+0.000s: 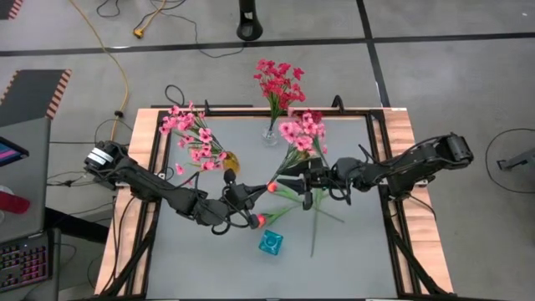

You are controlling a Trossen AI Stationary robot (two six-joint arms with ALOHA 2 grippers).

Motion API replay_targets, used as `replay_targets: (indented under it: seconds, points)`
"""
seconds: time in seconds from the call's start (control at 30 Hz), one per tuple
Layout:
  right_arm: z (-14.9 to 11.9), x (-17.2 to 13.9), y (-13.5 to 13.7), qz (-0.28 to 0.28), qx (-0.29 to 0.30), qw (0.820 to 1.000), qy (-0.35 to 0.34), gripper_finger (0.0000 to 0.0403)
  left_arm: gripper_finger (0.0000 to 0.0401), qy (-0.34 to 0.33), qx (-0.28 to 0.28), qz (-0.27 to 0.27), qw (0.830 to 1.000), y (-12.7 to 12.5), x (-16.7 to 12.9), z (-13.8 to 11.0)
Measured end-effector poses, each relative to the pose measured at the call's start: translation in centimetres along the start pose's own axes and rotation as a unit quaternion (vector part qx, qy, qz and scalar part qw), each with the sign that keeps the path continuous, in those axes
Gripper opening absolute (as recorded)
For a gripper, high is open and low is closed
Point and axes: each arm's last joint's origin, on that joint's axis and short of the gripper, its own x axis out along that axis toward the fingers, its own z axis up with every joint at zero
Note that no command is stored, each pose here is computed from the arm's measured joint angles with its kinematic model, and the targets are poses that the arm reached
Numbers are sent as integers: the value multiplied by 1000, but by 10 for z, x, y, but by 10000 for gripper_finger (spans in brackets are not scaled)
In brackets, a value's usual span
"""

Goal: Sort flowers into vase by color
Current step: Put the pink flowers into the yellow vase

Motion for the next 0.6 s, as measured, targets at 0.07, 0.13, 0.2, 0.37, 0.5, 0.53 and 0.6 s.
replay_targets:
  seconds: [0.07, 0.13, 0.2, 0.37, 0.5, 0.53, 0.6]
  points:
    - [0, 0, -1, -1, 0, 1000, 0, 141, 2, 1, 5, -7, 1000, 0, 0, 0]
    - [0, 0, -2, -3, 0, 1000, -1, 141, 2, 2, 9, -12, 1000, -1, 0, 0]
    - [1, 0, -2, -4, 0, 1000, -2, 141, 2, 3, 9, -16, 1000, -1, 0, 0]
    - [1, 0, -2, -3, 0, 1000, -4, 141, 2, 4, 20, -19, 1000, -1, 0, 0]
    - [1, 0, -2, 9, 0, 1000, -3, 140, 2, 4, 20, -24, 999, -1, 0, 0]
    - [1, 0, -1, 14, 0, 1000, -2, 138, 2, 5, 22, -28, 999, -1, 0, 0]
    - [1, 0, -1, 24, 0, 1000, -1, 132, 2, 7, 28, -37, 999, -2, 0, -1]
